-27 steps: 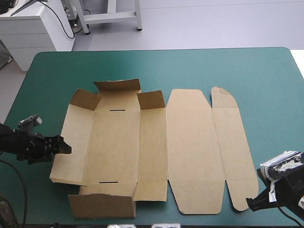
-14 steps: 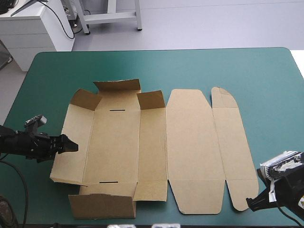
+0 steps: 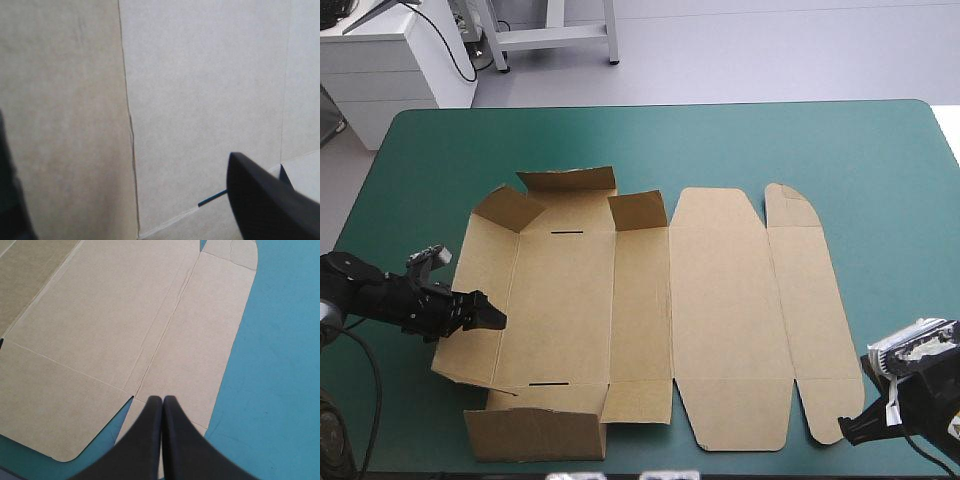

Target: Fold the box

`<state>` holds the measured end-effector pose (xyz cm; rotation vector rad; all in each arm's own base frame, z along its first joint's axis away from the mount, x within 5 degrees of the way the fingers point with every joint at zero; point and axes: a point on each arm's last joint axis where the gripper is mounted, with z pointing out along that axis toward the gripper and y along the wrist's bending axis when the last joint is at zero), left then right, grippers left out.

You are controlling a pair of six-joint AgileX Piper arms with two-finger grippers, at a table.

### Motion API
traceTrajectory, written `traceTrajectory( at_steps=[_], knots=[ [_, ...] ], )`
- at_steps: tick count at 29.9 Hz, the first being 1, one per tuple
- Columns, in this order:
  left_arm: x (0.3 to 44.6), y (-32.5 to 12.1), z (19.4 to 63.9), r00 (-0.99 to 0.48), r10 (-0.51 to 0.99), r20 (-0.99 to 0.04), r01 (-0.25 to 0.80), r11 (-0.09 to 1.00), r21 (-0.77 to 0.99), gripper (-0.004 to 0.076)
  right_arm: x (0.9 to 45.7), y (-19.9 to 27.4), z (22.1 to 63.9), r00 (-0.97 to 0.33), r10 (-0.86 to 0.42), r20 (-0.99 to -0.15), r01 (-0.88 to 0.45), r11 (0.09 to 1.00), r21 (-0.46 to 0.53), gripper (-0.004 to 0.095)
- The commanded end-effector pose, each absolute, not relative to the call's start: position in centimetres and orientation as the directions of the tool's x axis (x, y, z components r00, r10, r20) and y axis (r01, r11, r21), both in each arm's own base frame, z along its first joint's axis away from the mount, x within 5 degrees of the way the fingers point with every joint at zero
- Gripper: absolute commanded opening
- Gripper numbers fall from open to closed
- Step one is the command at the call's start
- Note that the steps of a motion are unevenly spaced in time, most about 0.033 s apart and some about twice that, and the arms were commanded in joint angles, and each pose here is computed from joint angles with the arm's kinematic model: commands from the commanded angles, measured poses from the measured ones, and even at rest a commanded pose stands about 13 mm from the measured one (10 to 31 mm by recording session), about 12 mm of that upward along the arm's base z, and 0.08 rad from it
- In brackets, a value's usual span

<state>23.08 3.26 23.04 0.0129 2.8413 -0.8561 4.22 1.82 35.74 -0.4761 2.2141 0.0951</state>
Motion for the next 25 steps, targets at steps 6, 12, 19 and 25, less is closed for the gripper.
traceTrajectory(
  at_steps=[6, 12, 19, 25],
  knots=[
    [22.8, 2.7, 24.2, -0.988, -0.048, -0.146, 0.049, 0.804, -0.593, -0.0003, 4.6, 1.9, 36.7, -0.519, -0.284, -0.806, -0.354, 0.93, -0.1, -0.0019],
    [22.8, 2.6, 24.3, -0.985, -0.006, -0.171, 0.099, 0.797, -0.596, -0.0008, 4.6, 1.9, 36.7, -0.519, -0.283, -0.806, -0.355, 0.93, -0.098, -0.0019],
    [22.9, 2.5, 24.4, -0.979, 0.002, -0.205, 0.127, 0.791, -0.599, -0.0008, 4.6, 1.9, 36.7, -0.518, -0.281, -0.808, -0.356, 0.93, -0.096, -0.0019],
    [23.5, 2.0, 25.5, -0.96, 0.052, -0.275, 0.215, 0.767, -0.605, -0.0008, 4.6, 1.9, 36.7, -0.518, -0.28, -0.809, -0.357, 0.929, -0.094, -0.0019]
  ],
)
